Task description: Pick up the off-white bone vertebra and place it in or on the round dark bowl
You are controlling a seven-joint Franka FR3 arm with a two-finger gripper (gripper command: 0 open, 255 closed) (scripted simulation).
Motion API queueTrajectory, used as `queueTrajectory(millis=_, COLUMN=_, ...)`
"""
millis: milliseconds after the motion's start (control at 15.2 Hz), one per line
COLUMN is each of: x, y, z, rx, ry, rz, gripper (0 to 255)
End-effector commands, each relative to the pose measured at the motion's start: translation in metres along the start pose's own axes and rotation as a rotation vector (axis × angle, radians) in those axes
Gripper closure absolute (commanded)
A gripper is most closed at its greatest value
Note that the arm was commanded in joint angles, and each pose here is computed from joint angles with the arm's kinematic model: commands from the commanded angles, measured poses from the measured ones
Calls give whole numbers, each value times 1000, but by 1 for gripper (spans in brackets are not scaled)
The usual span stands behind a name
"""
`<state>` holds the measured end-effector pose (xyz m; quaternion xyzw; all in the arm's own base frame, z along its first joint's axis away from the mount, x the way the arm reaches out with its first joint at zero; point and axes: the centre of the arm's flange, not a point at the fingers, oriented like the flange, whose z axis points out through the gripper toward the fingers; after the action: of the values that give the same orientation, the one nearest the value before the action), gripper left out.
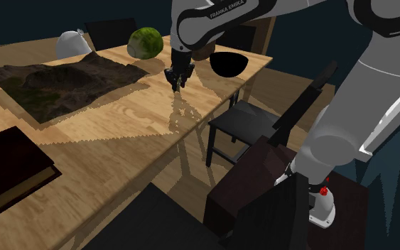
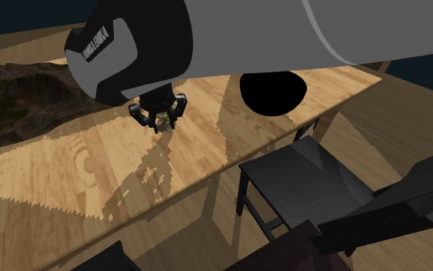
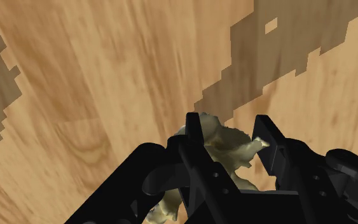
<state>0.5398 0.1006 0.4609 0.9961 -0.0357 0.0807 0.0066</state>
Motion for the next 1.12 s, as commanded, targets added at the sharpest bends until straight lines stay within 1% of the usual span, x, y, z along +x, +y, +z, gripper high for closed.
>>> queueTrajectory(millis=0, x=0, y=0, z=0, rx=0, ry=0, rz=0, gripper=255)
queueTrajectory(millis=198, x=0, y=0, z=0, rx=0, ry=0, rz=0, gripper=255)
queueTrajectory(millis=1056, x=11, y=0, z=-68, rx=0, ry=0, rz=0, gripper=255)
